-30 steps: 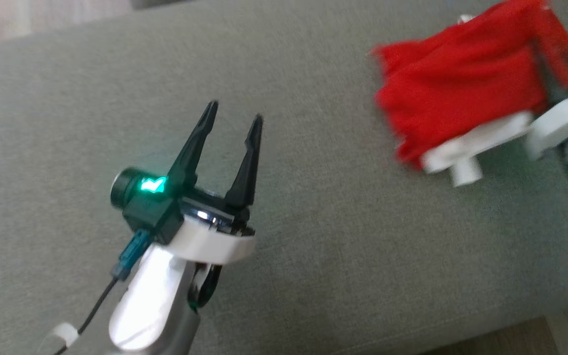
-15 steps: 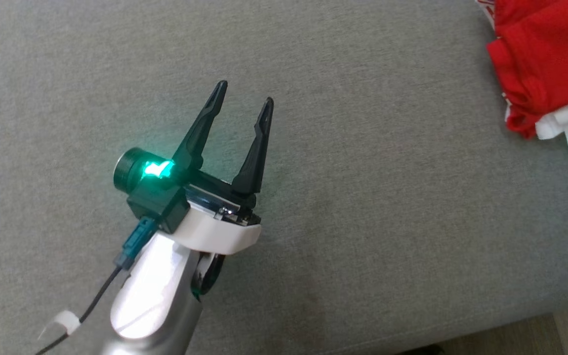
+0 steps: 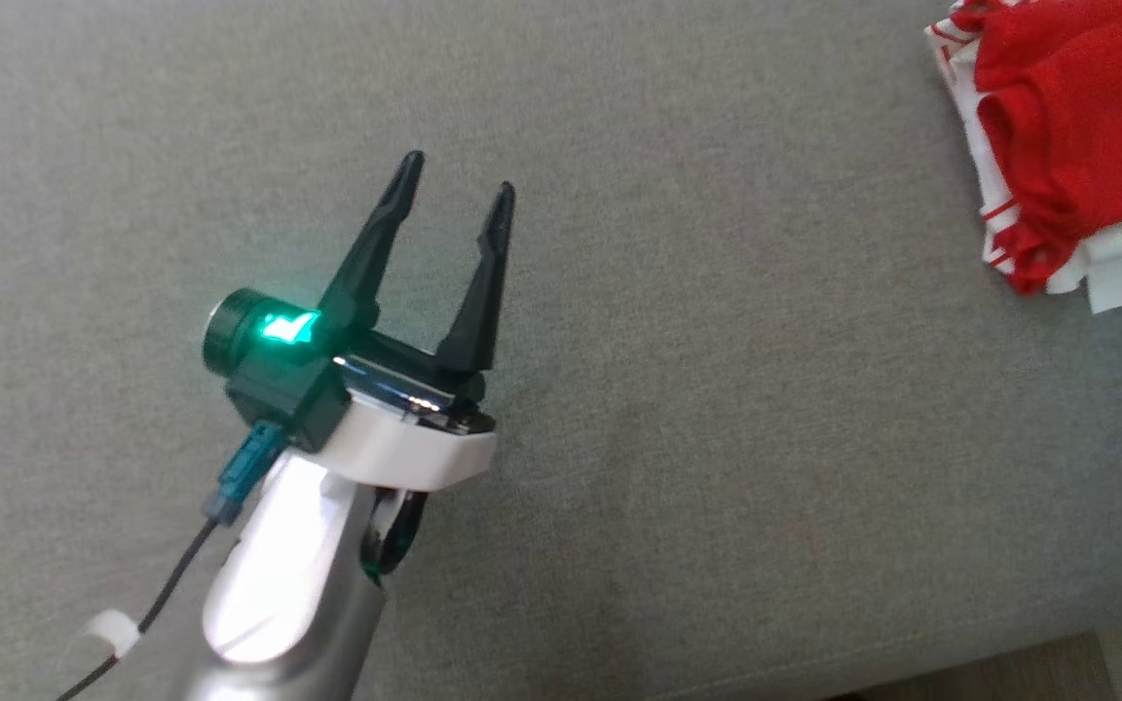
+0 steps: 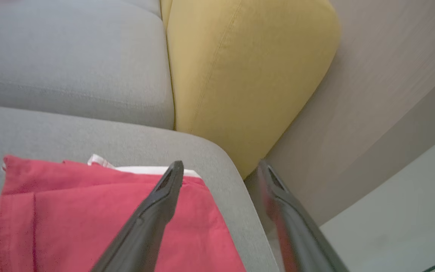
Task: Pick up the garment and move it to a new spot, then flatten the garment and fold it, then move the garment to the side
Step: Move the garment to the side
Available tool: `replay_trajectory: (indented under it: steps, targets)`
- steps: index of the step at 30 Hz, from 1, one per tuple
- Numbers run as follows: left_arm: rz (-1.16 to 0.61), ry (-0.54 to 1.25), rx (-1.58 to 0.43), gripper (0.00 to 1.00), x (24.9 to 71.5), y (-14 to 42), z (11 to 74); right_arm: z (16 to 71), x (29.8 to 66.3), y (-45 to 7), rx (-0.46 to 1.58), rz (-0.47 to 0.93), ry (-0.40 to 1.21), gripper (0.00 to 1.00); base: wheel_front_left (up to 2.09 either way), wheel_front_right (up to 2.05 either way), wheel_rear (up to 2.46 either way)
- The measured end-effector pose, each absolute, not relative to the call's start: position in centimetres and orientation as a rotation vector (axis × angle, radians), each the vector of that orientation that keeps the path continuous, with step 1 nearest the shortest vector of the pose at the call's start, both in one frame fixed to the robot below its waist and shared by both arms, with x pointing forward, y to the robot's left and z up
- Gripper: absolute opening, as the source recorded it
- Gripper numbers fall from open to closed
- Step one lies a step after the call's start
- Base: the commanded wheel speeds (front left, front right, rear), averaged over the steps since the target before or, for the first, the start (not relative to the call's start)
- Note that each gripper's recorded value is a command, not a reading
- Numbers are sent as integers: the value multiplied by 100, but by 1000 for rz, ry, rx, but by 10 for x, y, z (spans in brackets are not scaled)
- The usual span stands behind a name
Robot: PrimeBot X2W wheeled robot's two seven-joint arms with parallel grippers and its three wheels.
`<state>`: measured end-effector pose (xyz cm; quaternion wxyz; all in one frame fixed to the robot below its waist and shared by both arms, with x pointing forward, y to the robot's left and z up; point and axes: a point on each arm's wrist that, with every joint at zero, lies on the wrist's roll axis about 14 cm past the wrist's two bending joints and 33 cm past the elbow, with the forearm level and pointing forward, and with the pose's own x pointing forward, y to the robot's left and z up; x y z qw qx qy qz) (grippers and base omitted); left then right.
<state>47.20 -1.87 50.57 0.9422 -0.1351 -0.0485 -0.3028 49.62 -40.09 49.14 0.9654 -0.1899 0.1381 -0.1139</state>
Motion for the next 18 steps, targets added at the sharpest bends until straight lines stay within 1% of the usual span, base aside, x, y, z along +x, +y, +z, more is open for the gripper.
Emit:
replay_trajectory:
  steps: [1,4,10,15,18]
  targets:
    - [-617,-99,-275,100,472,-19,506,491,496,-401,-384,-231,279,100,0,0,0]
    - [-590,-118,-266,100,468,-9,516,512,499,-386,-368,-205,208,100,0,0,0]
    - [-524,-140,-251,100,449,14,530,566,504,-332,-298,-105,12,100,0,0,0]
    - [-453,-193,-236,100,436,39,551,597,492,-288,-175,-36,-132,100,0,0,0]
    - [-406,-190,-231,100,426,56,550,605,483,-262,-81,1,-195,100,0,0,0]
